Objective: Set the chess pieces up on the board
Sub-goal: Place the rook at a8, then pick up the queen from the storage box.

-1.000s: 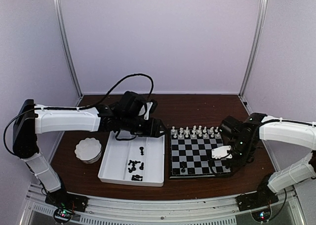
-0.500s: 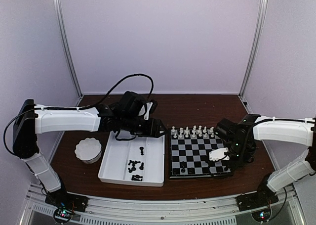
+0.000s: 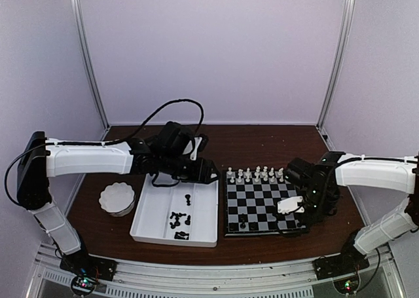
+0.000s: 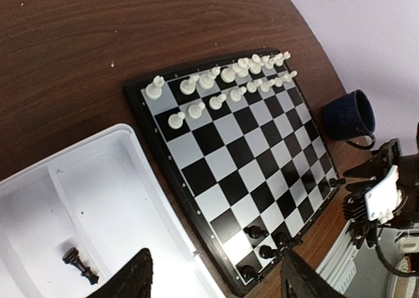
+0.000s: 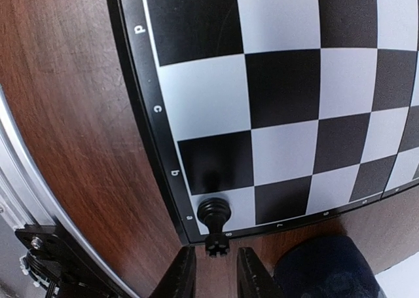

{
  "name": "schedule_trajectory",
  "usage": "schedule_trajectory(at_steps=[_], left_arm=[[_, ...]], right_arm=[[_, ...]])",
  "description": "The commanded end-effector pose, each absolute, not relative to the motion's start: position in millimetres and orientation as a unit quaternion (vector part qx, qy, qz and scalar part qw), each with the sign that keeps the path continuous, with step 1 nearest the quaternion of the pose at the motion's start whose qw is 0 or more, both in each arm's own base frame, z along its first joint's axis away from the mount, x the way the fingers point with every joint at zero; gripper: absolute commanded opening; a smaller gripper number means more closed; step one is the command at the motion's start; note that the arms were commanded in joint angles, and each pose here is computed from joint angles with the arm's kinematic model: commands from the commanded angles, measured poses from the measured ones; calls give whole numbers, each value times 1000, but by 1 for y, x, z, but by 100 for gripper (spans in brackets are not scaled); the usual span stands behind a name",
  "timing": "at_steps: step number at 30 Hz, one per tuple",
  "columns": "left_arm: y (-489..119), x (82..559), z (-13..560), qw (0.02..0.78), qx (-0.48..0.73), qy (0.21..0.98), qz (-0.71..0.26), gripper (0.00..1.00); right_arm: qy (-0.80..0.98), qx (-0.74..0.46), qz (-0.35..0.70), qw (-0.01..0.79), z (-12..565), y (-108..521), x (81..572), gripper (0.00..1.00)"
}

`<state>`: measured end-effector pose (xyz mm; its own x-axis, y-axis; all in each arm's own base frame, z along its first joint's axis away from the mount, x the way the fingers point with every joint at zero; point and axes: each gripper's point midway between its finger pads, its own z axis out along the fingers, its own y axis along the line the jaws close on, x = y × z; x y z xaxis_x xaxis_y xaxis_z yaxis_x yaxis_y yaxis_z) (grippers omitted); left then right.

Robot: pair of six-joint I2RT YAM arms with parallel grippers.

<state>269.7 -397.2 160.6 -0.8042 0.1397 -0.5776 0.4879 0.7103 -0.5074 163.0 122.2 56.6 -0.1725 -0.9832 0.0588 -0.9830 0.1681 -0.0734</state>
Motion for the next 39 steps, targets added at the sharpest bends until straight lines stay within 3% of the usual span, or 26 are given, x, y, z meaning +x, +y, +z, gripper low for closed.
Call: schedule_trajectory(at_steps=[1,6,12,15,19,31,39], left_arm=[[-384,273,174,274,199,893,-298,67],[-334,266,158,264,217,922,-182,63],[-290,243,119,188,224,952,-90,53],[-288,248,111,189,213,956,-75,46],[-297,270,108,188,216,955,-76,45],[-328,301,67,104,140,974,-144,34],[-331,299,36,70,108,982,-138,34]], right_arm=[[770,-636,-45,32,86,125,163,25],[781,-611,-30,130,126,133,173,31],[816,-529,9,232,137,135,198,32],[822,-514,-7,243,137,129,206,32],[827,-507,-2,241,135,125,205,32],[824,-509,1,248,136,125,204,32],[821,-515,9,247,136,128,201,32]])
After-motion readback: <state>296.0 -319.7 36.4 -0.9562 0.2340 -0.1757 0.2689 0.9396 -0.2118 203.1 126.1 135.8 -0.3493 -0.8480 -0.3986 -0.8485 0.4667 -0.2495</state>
